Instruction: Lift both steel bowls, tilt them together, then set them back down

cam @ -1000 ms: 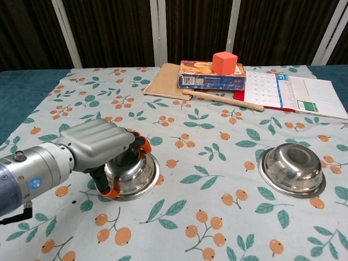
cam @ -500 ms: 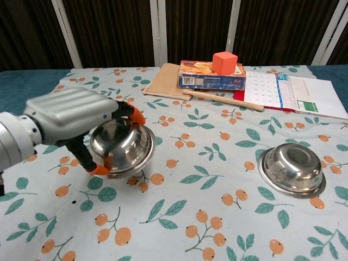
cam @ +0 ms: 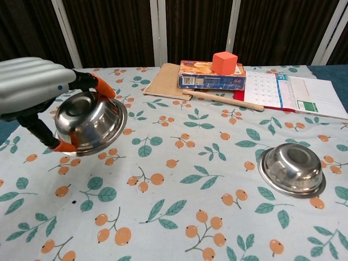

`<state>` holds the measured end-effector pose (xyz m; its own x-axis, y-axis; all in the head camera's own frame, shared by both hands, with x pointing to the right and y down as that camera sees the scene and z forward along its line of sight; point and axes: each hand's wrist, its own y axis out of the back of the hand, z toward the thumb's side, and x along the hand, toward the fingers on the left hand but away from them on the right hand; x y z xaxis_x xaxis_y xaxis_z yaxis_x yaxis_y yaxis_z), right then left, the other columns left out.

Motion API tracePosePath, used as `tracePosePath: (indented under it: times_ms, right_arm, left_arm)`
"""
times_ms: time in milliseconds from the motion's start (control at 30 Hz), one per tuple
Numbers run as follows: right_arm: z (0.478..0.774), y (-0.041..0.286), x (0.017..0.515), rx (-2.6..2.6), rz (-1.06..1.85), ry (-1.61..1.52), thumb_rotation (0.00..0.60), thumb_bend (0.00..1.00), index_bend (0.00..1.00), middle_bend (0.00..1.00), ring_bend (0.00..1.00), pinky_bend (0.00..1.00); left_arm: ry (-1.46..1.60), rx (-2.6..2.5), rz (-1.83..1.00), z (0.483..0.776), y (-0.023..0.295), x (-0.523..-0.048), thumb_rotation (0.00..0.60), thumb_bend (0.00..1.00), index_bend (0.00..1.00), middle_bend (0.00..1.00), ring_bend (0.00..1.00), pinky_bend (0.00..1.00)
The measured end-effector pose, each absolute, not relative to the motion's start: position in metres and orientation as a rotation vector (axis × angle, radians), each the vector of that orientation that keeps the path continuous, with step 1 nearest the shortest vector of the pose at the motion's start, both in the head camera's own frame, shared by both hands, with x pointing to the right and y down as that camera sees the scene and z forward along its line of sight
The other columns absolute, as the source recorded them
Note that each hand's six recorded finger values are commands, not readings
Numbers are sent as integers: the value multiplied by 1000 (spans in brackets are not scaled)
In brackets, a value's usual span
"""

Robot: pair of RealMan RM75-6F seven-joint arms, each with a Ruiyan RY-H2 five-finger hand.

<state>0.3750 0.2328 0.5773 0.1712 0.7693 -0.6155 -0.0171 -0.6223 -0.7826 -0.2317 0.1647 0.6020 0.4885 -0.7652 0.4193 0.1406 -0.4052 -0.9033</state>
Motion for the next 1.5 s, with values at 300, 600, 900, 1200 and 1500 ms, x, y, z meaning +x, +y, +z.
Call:
tracePosePath:
  times_ms: [300, 600, 900, 1200, 1500]
  right_arm:
    - [625, 211, 316, -1904, 1521, -620, 600, 393, 0, 0, 0, 79]
    - [652, 207, 282, -1973, 1533, -585, 600, 393, 0, 0, 0, 79]
    - [668, 208, 265, -1995, 1547, -554, 600, 391, 0, 0, 0, 80]
    - [680, 208, 256, -1995, 1569, -528, 600, 390, 0, 0, 0, 244]
    - [689, 207, 256, -1978, 1592, -511, 600, 391, 0, 0, 17, 450]
  left_arm:
    - [590, -1655, -1137, 588, 161, -259, 600, 360, 421, 534, 425, 650]
    - [605, -1654, -1147, 586, 156, -266, 600, 342, 420, 534, 425, 650]
    - [613, -1649, -1155, 587, 152, -272, 600, 341, 420, 534, 425, 650]
    - [608, -1649, -1162, 590, 152, -276, 600, 341, 420, 534, 425, 650]
    - [596, -1643, -1173, 592, 152, -279, 600, 340, 420, 534, 425, 650]
